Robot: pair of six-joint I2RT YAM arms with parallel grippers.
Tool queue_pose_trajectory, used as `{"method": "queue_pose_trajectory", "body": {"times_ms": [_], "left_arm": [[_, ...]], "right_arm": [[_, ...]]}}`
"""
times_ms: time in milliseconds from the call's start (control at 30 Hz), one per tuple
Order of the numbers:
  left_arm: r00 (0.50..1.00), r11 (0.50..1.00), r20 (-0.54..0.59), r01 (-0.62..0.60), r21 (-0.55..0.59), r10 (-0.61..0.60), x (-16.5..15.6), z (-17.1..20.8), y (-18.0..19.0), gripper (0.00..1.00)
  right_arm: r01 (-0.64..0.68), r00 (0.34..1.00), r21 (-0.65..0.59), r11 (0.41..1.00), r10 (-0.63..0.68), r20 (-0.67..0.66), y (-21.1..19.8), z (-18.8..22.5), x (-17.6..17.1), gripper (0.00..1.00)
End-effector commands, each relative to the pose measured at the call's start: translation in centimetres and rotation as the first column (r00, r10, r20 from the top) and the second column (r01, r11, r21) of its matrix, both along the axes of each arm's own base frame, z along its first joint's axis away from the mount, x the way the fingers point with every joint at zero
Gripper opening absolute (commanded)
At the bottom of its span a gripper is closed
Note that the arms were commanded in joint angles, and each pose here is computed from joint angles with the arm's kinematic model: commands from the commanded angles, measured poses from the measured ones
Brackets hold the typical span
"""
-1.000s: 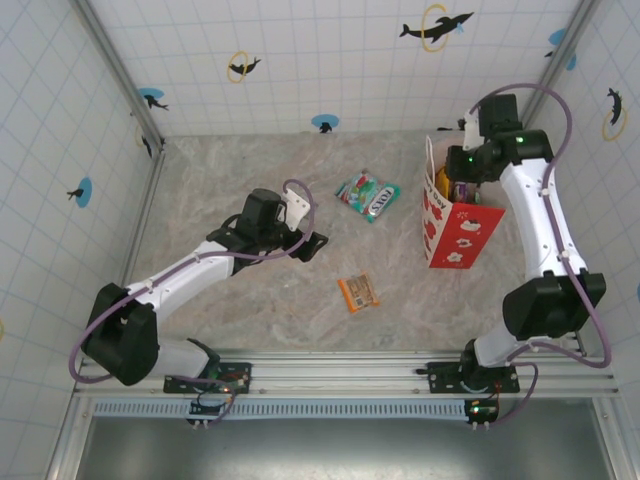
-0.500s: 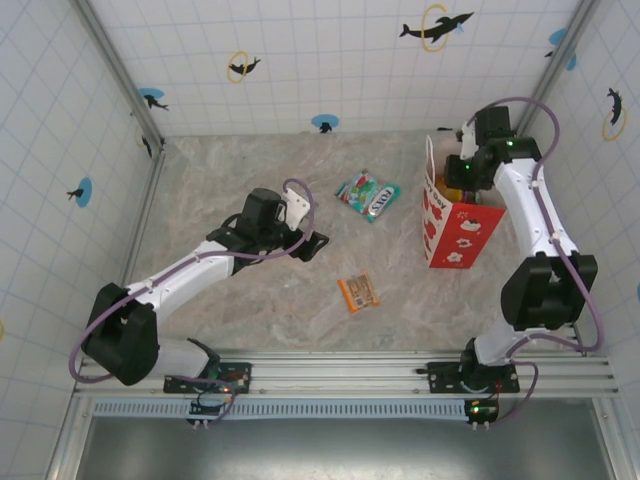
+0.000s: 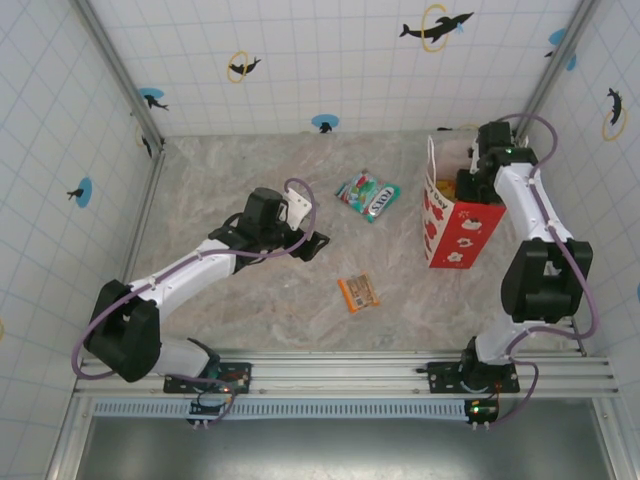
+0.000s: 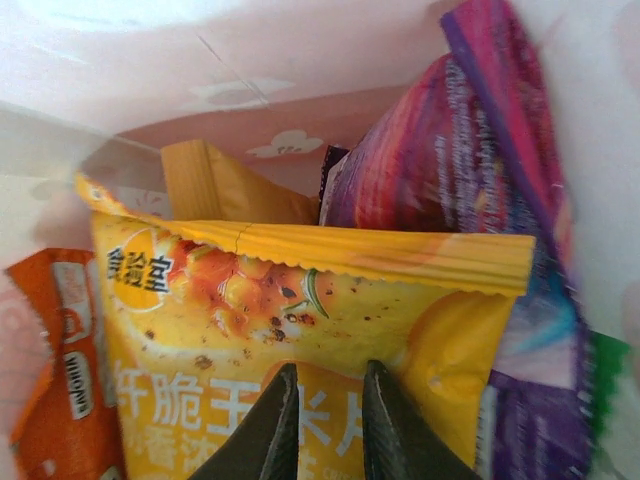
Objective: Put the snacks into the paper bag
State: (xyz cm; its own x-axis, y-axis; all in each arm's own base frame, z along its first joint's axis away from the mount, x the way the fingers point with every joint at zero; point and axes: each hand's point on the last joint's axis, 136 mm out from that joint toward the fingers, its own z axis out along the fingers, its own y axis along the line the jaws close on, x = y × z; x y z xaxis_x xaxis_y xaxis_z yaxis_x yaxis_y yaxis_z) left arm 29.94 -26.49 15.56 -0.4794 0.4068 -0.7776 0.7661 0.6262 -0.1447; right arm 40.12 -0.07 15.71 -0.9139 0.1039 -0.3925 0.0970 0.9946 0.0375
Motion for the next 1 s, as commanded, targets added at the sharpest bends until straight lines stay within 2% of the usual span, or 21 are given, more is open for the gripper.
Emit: {"method": "queue_pose_trajectory", "body": {"times_ms": [0,133,333,533,800,967], "left_arm": [[1.0,1.0,0.008,-0.006,-0.019,0.006,0.6,0.9,-0.4,0.95],[1.0,1.0,-0.002,-0.007,-0.007,0.007,0.5,0.6,-0.2,0.95],[0.999,1.0,-0.035,-0.001,-0.014,0.0,0.6,0.2,-0.7,0.95],[0.999,0.999,-0.052,-0.009,-0.032,0.007,0.7,0.4,-1.0,0.95],[0.998,0.999,-0.043,-0.037,-0.037,0.035,1.2,1.1,-0.8,0.97],[0.996,0.997,-0.071,-0.052,-0.06,0.047,1.5,0.8,-1.3,0.97]], "right_arm": [[-0.005,0.997,-0.015,1.0,0.004,-0.083,-0.2,-2.8,-0.7,0.26],[-0.022,0.999,-0.008,1.0,0.022,-0.026,0.3,-0.3,-0.3,0.31],[-0.068,0.976,0.057,0.996,0.055,0.211,2.1,8.5,0.5,0.37],[-0.136,0.913,0.147,0.98,0.066,0.403,4.2,15.4,-2.0,0.39],[-0.217,0.864,0.244,0.945,0.07,0.498,7.0,17.2,-7.3,0.39],[-0.314,0.828,0.334,0.889,0.084,0.554,10.9,16.2,-10.7,0.37]]}}
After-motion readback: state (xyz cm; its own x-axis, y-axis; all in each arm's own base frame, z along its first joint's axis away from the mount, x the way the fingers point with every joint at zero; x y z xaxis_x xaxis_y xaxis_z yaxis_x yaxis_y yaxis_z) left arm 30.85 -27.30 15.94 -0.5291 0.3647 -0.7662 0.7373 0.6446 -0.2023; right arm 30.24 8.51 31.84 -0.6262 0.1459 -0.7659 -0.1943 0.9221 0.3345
